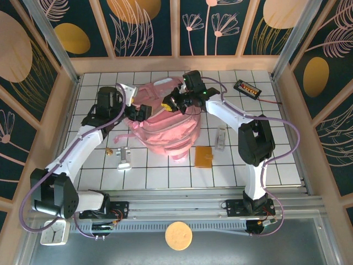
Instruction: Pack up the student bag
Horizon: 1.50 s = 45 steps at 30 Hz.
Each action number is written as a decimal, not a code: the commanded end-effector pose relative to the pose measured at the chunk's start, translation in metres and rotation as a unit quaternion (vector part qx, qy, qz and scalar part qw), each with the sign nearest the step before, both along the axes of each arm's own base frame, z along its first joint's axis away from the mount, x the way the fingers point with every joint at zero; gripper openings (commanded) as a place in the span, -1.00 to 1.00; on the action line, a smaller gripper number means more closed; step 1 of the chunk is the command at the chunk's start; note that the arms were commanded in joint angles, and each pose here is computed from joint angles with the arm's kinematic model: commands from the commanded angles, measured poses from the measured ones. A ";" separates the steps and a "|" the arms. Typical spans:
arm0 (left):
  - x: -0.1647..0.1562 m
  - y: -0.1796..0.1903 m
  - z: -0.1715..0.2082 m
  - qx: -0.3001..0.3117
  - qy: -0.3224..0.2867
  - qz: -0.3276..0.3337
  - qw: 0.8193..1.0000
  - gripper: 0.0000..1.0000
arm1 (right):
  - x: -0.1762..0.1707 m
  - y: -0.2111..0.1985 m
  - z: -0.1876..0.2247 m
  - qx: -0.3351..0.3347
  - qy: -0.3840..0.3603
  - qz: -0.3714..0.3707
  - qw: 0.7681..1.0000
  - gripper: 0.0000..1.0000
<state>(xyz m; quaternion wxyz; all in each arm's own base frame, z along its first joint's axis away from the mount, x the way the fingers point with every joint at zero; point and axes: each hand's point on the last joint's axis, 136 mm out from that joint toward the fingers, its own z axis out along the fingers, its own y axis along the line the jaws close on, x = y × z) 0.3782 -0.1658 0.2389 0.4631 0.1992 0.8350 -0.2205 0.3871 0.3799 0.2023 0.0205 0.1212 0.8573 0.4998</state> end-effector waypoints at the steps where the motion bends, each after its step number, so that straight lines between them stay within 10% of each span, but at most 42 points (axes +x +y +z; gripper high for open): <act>1: -0.007 -0.008 0.020 0.009 -0.054 -0.032 0.998 0.98 | 0.000 0.012 0.028 0.033 -0.035 0.011 0.999 -1.00; 31: -0.030 -0.058 -0.039 0.119 0.015 -0.097 0.988 0.95 | 0.018 0.022 0.042 0.054 -0.115 0.045 0.991 -1.00; 45: -0.008 -0.048 -0.028 0.157 -0.010 -0.030 0.987 0.93 | 0.013 0.018 0.044 0.053 -0.109 0.053 0.991 -1.00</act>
